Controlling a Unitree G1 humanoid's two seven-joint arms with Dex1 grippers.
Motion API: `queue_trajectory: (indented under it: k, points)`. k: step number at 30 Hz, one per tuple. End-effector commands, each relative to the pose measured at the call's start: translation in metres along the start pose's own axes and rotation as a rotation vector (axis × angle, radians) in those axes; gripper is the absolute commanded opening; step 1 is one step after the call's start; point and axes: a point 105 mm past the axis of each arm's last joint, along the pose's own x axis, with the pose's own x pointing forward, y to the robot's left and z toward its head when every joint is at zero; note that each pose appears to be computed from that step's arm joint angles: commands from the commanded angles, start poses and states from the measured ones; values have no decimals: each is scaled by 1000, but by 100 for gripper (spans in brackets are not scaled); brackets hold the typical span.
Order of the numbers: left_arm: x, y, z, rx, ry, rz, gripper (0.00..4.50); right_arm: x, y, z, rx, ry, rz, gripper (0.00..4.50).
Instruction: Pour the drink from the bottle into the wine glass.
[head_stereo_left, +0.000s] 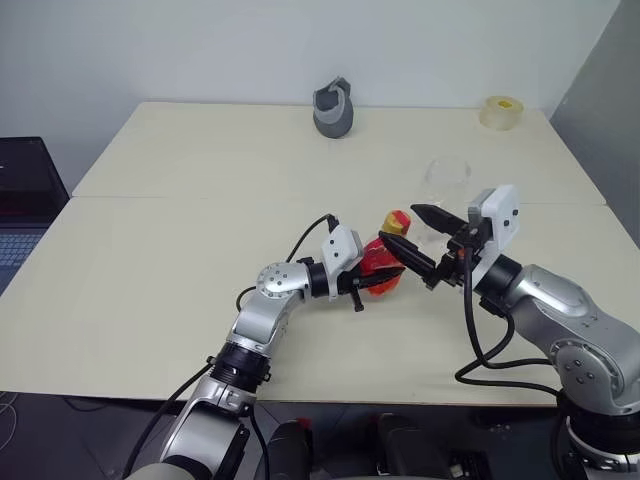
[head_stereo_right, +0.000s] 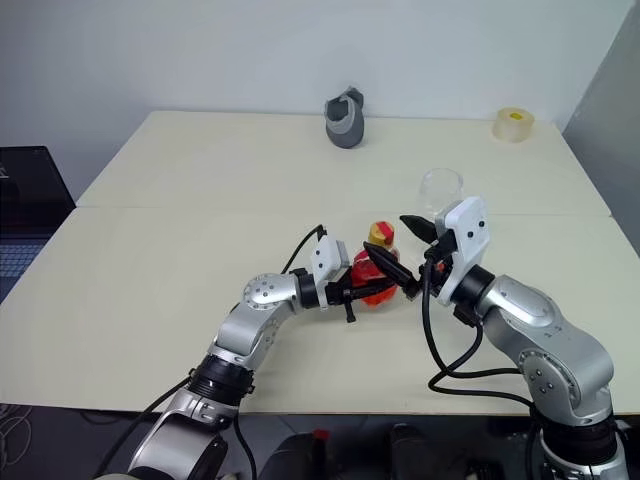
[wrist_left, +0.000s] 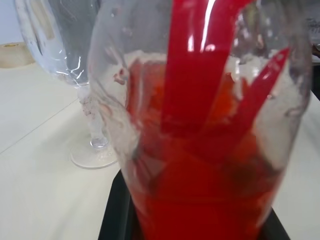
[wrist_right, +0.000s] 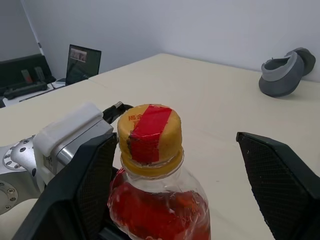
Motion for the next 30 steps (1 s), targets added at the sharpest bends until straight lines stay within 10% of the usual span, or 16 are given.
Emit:
queue_trajectory:
  k: [1, 7, 17, 30]
  points:
    - [3, 2, 17, 51, -49, -6, 77, 2, 4, 17, -31, -69, 33, 310]
    - [3, 2, 16, 48, -48, 1, 77, 3, 9, 21, -14, -94, 61, 129]
    - [0, -1, 13, 10, -51, 20, 77, -2, 17, 25, 122, -157, 93, 129]
    - [-4, -5, 13, 18, -38, 27, 77, 4, 26, 25, -177, -144, 92, 126]
